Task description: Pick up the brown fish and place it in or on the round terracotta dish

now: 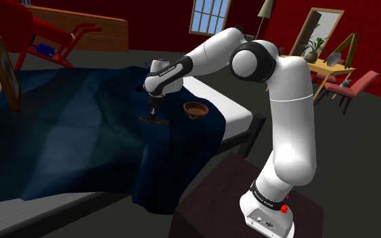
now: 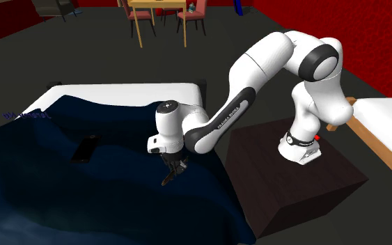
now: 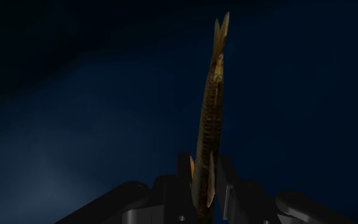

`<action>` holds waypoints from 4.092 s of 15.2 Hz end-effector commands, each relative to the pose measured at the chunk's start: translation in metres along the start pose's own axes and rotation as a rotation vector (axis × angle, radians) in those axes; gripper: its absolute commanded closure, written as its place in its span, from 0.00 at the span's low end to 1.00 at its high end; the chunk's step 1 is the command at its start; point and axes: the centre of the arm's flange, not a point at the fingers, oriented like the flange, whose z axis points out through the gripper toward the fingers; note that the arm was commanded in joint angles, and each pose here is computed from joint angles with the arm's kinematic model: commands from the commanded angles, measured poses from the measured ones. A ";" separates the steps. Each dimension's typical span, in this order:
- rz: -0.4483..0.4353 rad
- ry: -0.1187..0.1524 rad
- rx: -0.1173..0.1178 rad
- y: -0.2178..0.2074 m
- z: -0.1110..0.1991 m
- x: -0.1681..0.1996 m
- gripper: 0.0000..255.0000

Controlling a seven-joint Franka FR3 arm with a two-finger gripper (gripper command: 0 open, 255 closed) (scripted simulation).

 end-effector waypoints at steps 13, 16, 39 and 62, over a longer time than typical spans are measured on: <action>0.000 0.000 0.000 -0.001 -0.058 0.002 1.00; 0.000 0.000 0.000 -0.002 -0.074 0.003 1.00; 0.000 0.000 0.000 0.112 -0.125 -0.140 1.00; 0.000 0.000 0.000 0.188 -0.063 -0.237 1.00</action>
